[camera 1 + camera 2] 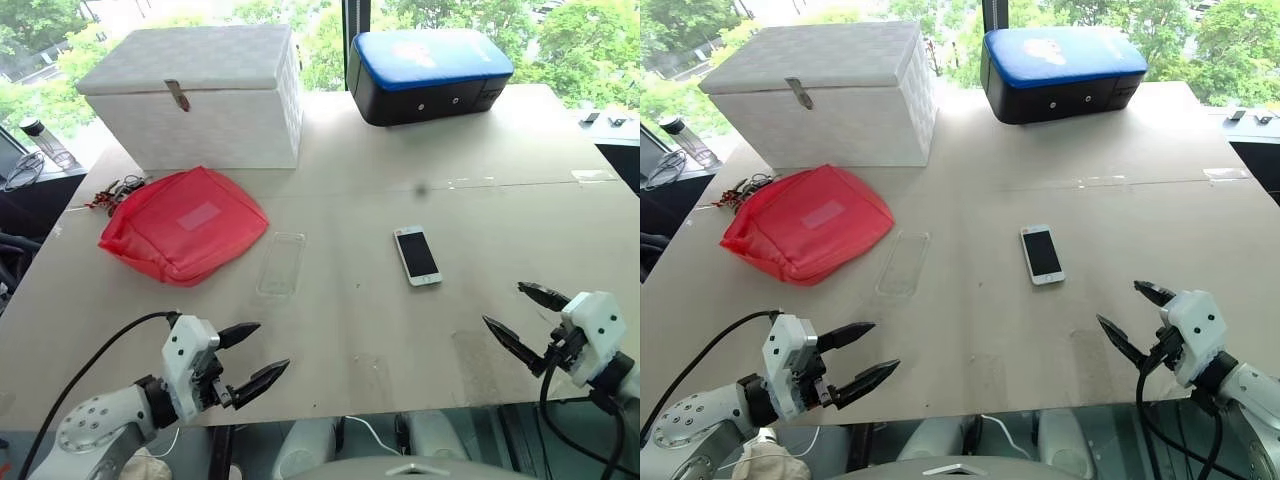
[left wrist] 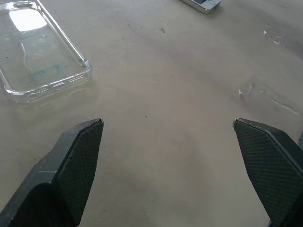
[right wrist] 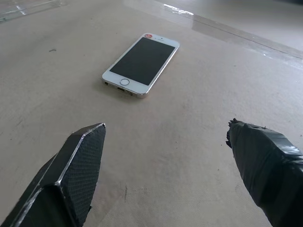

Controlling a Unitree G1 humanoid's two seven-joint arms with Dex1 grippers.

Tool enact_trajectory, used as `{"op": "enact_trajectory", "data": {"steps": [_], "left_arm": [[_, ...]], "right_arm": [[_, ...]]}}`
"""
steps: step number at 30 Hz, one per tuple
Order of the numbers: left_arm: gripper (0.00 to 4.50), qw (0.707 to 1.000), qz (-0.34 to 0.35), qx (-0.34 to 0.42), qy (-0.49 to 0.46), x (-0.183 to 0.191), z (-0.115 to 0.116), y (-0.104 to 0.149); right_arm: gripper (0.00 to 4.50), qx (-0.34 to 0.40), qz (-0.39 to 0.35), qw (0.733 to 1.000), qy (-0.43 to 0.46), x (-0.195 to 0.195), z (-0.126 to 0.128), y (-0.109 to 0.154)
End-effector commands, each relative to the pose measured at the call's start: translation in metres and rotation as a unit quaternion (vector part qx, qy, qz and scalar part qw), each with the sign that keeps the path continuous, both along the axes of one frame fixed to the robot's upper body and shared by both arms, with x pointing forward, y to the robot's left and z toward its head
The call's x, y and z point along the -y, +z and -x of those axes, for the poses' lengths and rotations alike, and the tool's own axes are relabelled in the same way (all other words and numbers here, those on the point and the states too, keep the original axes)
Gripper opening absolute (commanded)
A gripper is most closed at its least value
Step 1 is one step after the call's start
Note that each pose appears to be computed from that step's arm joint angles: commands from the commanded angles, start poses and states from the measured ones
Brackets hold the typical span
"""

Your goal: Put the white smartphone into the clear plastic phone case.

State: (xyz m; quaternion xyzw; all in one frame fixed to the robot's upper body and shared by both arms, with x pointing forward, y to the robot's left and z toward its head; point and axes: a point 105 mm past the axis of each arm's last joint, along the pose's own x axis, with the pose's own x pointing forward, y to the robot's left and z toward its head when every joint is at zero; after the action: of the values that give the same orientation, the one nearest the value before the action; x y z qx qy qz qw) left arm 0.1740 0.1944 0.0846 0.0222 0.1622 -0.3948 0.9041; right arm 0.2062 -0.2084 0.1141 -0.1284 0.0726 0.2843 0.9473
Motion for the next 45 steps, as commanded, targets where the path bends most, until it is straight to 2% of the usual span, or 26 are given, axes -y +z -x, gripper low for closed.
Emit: {"op": "enact_trajectory", "data": {"steps": [1, 4, 7, 8, 10, 12, 15, 19, 21, 25, 32, 33, 36, 39, 43, 45], "left_arm": [[4.46, 0.998, 0.001, 0.041, 0.038, -0.004, -0.026, 0.012], [4.46, 0.99, 0.003, 0.081, 0.113, -0.015, -0.068, 0.026], [4.46, 0.992, 0.003, 0.08, 0.097, -0.014, -0.079, 0.035], [4.46, 0.995, 0.005, 0.076, 0.065, -0.012, -0.08, 0.038], [4.46, 0.993, -0.036, 0.081, -0.083, -0.014, -0.079, 0.045], [4.46, 0.973, -0.114, 0.083, -0.185, -0.03, -0.088, 0.046], [4.46, 0.935, -0.188, 0.085, -0.29, -0.043, -0.116, 0.055], [4.46, 0.893, -0.269, 0.073, -0.353, -0.037, -0.149, 0.06], [4.46, 0.859, -0.322, 0.069, -0.392, -0.03, -0.159, 0.057], [4.46, 0.787, -0.402, 0.068, -0.463, -0.021, -0.167, 0.048], [4.46, 0.738, -0.436, 0.055, -0.513, -0.014, -0.169, 0.041], [4.46, 0.741, -0.434, 0.052, -0.511, -0.014, -0.169, 0.042], [4.46, 0.78, -0.394, 0.065, -0.481, -0.005, -0.175, 0.059], [4.46, 0.794, -0.377, 0.074, -0.471, -0.006, -0.174, 0.07], [4.46, 0.834, -0.314, 0.063, -0.45, -0.009, -0.164, 0.077], [4.46, 0.844, -0.287, 0.053, -0.449, -0.011, -0.155, 0.073]], "right_arm": [[4.37, 0.039, -0.015, 0.998, 0.041, -0.02, 0.0, 0.024], [4.37, 0.06, -0.045, 0.989, 0.127, -0.055, 0.013, 0.046], [4.37, 0.05, -0.054, 0.984, 0.162, -0.063, 0.02, 0.05], [4.37, 0.046, -0.056, 0.982, 0.173, -0.065, 0.021, 0.051], [4.37, 0.039, -0.058, 0.978, 0.195, -0.07, 0.022, 0.052], [4.37, 0.033, -0.06, 0.975, 0.211, -0.074, 0.022, 0.052], [4.37, 0.032, -0.052, 0.972, 0.225, -0.075, 0.021, 0.053], [4.37, 0.034, -0.048, 0.974, 0.22, -0.073, 0.022, 0.055], [4.37, 0.033, -0.049, 0.975, 0.212, -0.073, 0.025, 0.054], [4.37, 0.029, -0.052, 0.977, 0.203, -0.077, 0.034, 0.052], [4.37, 0.022, -0.062, 0.983, 0.174, -0.082, 0.051, 0.05], [4.37, 0.021, -0.063, 0.983, 0.171, -0.083, 0.052, 0.049], [4.37, 0.019, -0.064, 0.984, 0.164, -0.083, 0.054, 0.047], [4.37, 0.021, -0.065, 0.985, 0.16, -0.084, 0.054, 0.046], [4.37, 0.029, -0.07, 0.985, 0.157, -0.086, 0.051, 0.047], [4.37, 0.03, -0.072, 0.984, 0.158, -0.088, 0.049, 0.046]]}}
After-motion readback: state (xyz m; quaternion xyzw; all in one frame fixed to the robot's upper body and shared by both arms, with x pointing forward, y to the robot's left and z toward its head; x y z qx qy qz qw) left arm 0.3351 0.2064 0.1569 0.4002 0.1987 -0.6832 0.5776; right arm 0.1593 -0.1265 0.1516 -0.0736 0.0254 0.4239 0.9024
